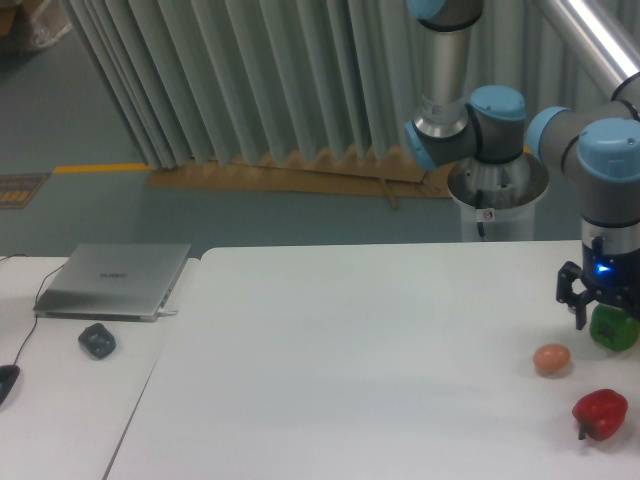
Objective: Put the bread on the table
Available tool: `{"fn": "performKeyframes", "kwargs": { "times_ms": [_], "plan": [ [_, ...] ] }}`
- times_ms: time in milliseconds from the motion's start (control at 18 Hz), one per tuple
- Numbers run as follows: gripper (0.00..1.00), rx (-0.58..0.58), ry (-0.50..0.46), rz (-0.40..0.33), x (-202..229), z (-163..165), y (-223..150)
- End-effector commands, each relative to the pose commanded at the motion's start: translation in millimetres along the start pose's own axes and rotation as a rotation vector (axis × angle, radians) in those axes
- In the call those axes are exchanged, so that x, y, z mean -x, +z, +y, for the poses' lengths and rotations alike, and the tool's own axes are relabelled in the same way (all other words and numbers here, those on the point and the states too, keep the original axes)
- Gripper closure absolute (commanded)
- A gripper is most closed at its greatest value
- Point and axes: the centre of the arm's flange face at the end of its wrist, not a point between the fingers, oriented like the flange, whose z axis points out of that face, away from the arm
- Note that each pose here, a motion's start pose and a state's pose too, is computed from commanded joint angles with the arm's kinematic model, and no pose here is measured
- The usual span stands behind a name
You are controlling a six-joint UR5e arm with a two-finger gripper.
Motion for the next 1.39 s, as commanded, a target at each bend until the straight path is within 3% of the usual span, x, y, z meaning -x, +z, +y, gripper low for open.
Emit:
{"fn": "performKeyframes", "kwargs": {
  "times_ms": [111, 167, 389, 500, 667, 1056, 1389],
  "plan": [
    [0.00, 0.008, 0.155, 0.039, 16.1, 8.7, 33.7],
    [0.00, 0.009, 0.164, 0.036, 21.8, 14.1, 35.3],
    [0.00, 0.011, 0.087, -0.024, 70.5, 59.8, 17.7],
    [0.00, 0.033, 0.072, -0.034, 76.8, 65.0, 21.1],
    [0.00, 0.062, 0.012, -0.082, 96.8, 100.0, 14.8],
    [0.00, 0.095, -0.059, -0.046, 119.7, 144.8, 99.4],
    [0.00, 0.107, -0.068, -0.025, 118.6, 148.6, 111.1]
  ]
}}
